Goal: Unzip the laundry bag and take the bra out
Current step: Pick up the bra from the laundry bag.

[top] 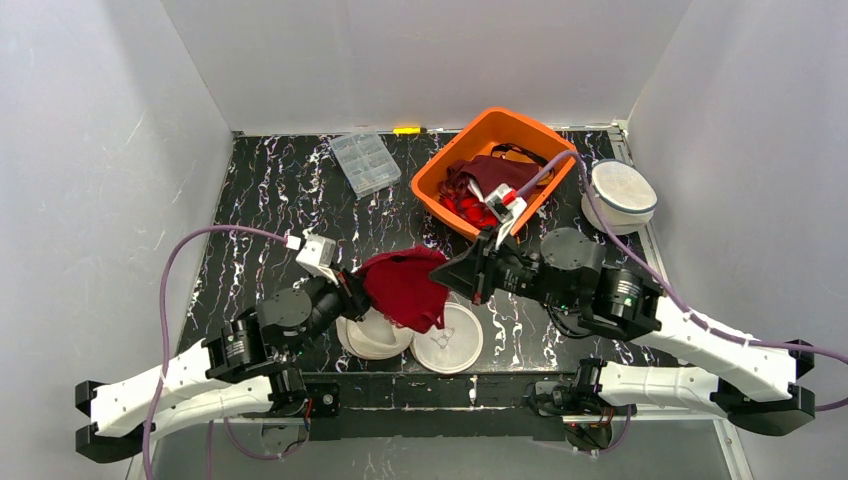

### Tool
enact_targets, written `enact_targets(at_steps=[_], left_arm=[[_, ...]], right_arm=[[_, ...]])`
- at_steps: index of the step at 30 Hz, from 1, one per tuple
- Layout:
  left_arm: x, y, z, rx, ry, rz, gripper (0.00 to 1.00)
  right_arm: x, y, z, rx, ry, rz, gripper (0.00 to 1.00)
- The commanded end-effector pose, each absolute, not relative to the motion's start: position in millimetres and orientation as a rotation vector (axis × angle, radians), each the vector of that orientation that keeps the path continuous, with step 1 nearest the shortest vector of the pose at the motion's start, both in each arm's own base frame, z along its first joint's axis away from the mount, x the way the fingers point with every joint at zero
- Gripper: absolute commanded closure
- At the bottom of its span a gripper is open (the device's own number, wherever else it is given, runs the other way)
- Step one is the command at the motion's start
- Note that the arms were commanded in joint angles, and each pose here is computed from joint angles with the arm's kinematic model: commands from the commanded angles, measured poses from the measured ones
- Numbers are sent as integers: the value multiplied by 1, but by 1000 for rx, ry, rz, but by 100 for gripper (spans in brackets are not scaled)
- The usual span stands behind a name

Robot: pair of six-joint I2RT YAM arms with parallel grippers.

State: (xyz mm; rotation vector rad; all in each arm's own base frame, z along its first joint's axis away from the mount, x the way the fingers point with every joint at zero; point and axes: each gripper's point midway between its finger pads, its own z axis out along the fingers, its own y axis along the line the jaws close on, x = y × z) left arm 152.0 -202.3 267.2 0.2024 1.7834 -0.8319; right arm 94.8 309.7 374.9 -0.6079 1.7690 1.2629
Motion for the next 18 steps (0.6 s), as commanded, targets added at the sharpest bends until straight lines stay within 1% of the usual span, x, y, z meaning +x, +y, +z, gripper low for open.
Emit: enact_targets(at_steps=[1, 6, 13, 14, 16, 18], left_arm=[[169, -190, 274, -99, 1825, -814, 100], [162, -203, 284, -136, 1784, -969, 100], [156, -199, 284, -254, 1726, -1127, 100], [155, -199, 282, -270, 1724, -1140, 100], [155, -197, 279, -299, 1727, -1155, 100], [154, -195, 276, -335, 1746, -1165, 100]], right_arm=[[110, 324, 377, -424, 1760, 1326, 99], [122, 338, 353, -367, 1795, 1307, 99], [137, 343, 330, -309, 1840, 1228, 99], [138, 343, 328, -308, 1845, 1216, 94], [139, 342, 329, -307, 1842, 1206, 76], [140, 339, 331, -310, 1842, 1190, 61]])
